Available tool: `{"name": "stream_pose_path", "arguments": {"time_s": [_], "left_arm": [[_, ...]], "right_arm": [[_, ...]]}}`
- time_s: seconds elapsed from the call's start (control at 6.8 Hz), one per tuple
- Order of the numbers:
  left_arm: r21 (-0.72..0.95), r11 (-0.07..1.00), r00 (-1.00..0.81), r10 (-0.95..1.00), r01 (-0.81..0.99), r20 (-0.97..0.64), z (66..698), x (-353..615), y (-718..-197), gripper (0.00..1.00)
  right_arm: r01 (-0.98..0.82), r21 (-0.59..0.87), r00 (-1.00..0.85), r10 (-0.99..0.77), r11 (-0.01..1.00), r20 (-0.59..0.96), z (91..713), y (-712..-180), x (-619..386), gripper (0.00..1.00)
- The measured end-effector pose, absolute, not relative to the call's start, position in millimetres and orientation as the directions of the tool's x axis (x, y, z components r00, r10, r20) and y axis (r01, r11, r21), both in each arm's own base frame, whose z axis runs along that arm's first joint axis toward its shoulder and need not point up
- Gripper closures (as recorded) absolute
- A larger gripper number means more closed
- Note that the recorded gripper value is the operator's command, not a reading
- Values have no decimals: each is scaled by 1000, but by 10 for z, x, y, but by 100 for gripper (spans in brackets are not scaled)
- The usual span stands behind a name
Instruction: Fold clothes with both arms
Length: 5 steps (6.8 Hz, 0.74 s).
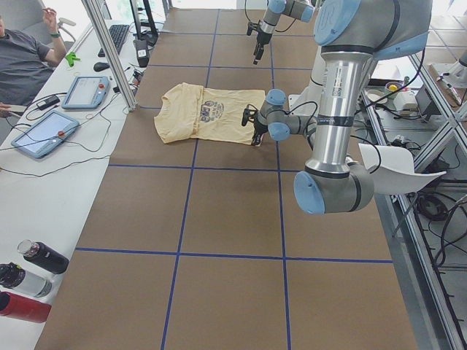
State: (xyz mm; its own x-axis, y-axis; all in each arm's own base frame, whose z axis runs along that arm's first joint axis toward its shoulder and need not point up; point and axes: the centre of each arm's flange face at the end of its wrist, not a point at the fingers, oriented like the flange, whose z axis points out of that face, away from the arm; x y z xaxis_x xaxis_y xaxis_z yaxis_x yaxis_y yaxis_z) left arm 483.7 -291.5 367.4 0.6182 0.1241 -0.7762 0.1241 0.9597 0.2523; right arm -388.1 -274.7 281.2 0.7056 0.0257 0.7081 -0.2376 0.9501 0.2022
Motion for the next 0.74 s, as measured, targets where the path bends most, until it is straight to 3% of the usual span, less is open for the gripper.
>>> {"name": "stream_pose_path", "arguments": {"time_s": [0.74], "left_arm": [[248, 961, 619, 121, 123, -776, 3682, 4831, -2905, 70]], "right_arm": [[-241, 208, 708, 26, 948, 706, 2819, -2753, -3880, 0]]}}
